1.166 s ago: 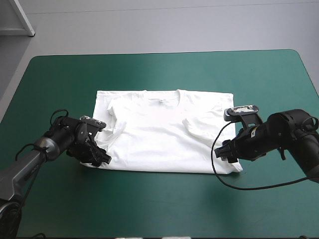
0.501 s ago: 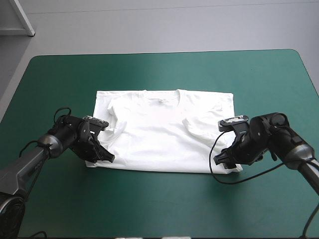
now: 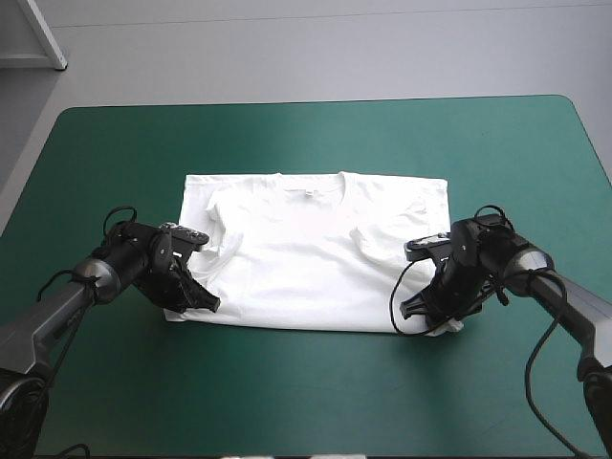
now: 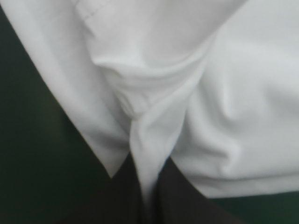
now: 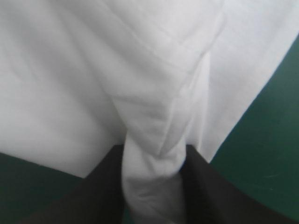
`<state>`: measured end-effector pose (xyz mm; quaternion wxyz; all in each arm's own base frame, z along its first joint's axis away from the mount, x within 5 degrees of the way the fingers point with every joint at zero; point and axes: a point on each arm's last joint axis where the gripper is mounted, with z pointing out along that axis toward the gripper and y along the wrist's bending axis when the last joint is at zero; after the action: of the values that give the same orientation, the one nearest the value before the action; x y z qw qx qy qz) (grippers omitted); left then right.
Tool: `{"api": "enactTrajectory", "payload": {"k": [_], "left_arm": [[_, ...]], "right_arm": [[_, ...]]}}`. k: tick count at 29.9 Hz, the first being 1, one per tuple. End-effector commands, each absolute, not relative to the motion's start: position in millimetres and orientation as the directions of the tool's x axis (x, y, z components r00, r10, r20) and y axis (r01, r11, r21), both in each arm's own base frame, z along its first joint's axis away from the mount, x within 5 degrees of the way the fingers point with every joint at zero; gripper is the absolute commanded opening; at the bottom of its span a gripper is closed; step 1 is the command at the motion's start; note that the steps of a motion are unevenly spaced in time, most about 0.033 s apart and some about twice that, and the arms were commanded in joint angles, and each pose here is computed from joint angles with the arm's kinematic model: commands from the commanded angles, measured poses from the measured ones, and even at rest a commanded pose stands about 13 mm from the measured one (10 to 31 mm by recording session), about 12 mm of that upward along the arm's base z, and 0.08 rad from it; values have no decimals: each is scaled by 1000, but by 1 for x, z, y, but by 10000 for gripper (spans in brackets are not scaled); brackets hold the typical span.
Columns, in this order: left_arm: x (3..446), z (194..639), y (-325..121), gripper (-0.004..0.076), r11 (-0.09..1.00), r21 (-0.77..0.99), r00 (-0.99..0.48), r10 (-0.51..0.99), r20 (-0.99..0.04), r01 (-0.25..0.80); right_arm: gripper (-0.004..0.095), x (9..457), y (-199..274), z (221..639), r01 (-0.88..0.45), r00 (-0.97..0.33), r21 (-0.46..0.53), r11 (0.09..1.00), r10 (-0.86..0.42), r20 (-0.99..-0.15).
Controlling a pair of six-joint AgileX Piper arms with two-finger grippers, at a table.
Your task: Fold the cloth
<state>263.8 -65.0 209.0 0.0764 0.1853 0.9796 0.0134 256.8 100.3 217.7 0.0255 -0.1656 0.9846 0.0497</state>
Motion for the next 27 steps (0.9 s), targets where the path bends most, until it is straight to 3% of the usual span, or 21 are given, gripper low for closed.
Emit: {"api": "enactTrajectory", "payload": {"k": [1,3,9,16,27], "left_arm": [[266,215,-63,19,922,88,-906,386,-173,376],[267,215,-64,19,922,89,-905,386,-178,376],[266,215,-62,19,923,96,-908,385,-166,374],[257,229,-59,19,921,109,-906,388,-172,373],[254,285,-61,19,925,105,-867,379,-323,365]], "right_arm": [[93,257,101,231,-340,-937,91,936,-329,-116],[-17,257,100,231,-343,-936,85,936,-333,-116],[-13,258,92,232,-352,-931,-2,936,-350,-103],[-13,252,89,241,-340,-934,-11,940,-339,-111],[-13,253,97,293,-341,-902,73,937,-305,-305]]}}
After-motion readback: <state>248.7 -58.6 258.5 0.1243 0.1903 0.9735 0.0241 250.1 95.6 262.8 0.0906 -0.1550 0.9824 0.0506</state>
